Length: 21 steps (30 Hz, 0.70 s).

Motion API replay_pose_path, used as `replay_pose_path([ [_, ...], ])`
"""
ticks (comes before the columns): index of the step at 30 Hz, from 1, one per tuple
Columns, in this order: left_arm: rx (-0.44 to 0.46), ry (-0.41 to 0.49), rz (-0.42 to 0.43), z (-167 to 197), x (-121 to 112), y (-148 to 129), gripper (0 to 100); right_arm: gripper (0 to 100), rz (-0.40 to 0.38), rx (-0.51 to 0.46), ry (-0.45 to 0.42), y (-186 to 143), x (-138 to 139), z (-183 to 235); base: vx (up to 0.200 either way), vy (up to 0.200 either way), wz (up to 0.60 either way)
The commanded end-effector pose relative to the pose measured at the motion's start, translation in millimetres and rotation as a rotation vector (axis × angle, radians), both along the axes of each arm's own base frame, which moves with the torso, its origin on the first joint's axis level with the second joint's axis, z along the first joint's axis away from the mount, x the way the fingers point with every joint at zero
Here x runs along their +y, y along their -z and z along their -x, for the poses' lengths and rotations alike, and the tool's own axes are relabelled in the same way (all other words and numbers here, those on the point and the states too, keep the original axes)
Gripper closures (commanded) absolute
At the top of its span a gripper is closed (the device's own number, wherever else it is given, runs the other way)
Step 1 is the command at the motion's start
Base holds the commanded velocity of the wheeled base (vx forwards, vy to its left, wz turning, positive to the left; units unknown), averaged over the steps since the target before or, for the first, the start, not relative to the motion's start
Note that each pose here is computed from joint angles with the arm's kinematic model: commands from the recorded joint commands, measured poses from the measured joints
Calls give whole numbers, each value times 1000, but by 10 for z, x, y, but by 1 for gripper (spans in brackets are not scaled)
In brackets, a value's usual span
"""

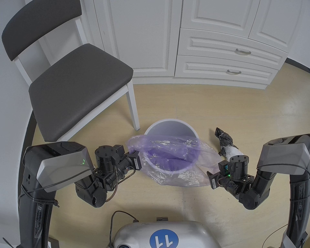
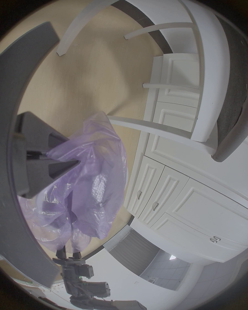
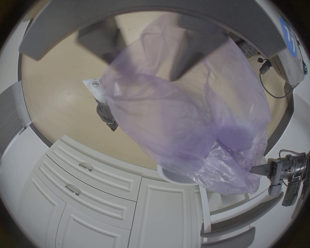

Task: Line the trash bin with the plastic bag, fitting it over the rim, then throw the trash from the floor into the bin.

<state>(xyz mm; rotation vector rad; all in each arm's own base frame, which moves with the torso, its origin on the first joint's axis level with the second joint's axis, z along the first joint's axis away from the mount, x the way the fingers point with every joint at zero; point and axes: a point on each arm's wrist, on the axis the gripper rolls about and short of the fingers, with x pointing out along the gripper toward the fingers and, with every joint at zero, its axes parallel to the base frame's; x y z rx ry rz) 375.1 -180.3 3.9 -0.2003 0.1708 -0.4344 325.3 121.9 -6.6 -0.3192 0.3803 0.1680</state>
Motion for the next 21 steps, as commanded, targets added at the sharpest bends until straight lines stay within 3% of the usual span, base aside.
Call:
replay_pose_path([
  [1,-3,0,1,0,0,-13,100,0,-7,-11,-3,-47,-6,4,0,0,0],
  [8,-4,0,2,3,1,-18,100,0,-25,-20,-28,-145,-33,49,0,0,0],
  [21,-1,3,1,16,-7,-11,100,0,-143,-35,-217,-490,-285,232,0,0,0],
])
